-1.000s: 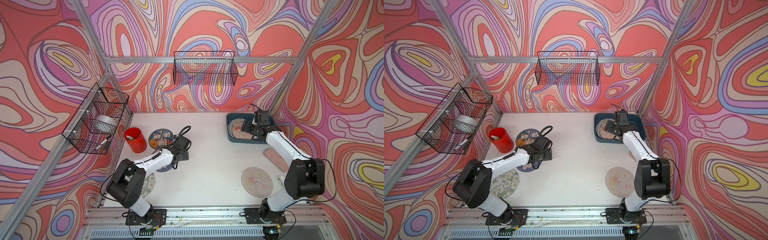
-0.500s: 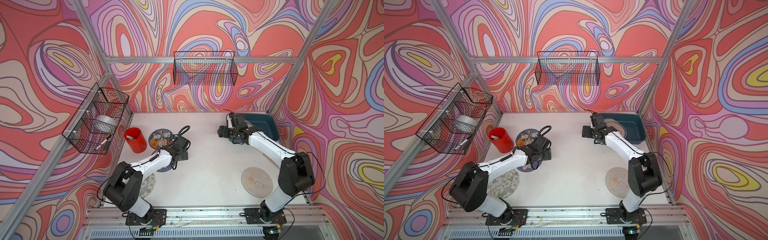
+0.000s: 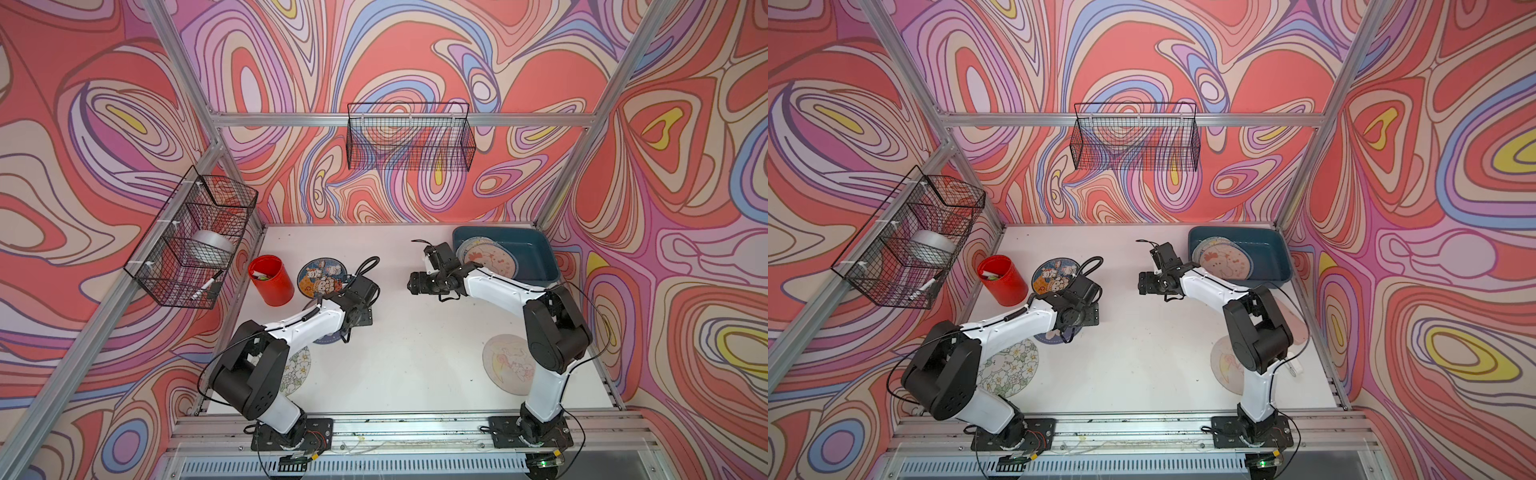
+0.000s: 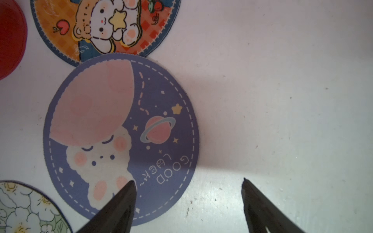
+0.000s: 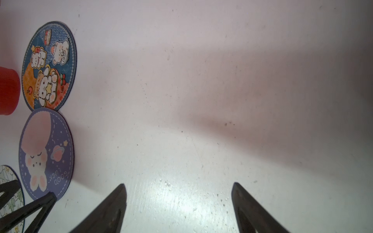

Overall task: Put the coasters into the storage box
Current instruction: Pick up the coaster from the center of the board.

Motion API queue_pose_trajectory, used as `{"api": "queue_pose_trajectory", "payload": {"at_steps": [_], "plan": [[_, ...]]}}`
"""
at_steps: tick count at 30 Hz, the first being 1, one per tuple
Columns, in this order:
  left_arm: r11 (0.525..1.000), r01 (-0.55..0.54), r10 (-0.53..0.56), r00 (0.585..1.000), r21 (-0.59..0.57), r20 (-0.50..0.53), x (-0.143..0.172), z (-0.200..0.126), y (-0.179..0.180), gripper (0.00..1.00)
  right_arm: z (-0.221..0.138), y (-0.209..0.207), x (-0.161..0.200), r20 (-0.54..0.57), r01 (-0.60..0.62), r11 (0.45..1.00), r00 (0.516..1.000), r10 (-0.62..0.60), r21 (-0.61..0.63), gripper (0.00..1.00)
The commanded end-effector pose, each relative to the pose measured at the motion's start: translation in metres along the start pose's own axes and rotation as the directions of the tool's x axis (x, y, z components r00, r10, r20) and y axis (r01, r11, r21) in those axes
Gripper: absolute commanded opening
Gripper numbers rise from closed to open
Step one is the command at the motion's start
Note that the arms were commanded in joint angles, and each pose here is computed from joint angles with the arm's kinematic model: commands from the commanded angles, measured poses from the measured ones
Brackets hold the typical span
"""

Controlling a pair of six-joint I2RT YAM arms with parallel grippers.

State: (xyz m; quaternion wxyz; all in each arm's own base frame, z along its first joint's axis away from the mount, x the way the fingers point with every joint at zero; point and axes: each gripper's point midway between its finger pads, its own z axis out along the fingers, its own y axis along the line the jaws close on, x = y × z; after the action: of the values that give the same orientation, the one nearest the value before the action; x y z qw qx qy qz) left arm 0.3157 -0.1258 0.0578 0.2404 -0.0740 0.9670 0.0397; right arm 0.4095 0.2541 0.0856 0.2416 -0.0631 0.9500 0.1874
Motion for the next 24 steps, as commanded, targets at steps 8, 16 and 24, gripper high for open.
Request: {"api": "queue_pose_trajectory", "payload": {"at_steps": [8,16,24], "plan": [[0.997,0.034,-0.041,0.995,-0.071,-0.094,0.016,0.023,0.022,0.82,0.003,0.008,-0.006,0.016,-0.009,1.0,1.0,0.01,-0.027,0.83],[0.997,0.032,-0.041,0.992,-0.077,-0.122,0.018,0.036,0.019,0.82,0.004,0.007,-0.004,0.008,-0.009,1.0,1.0,0.009,-0.023,0.83],[0.995,0.045,-0.057,0.988,-0.091,-0.142,0.024,0.044,0.025,0.73,0.008,0.006,-0.003,-0.003,-0.008,1.0,1.0,0.008,-0.019,0.83]]}}
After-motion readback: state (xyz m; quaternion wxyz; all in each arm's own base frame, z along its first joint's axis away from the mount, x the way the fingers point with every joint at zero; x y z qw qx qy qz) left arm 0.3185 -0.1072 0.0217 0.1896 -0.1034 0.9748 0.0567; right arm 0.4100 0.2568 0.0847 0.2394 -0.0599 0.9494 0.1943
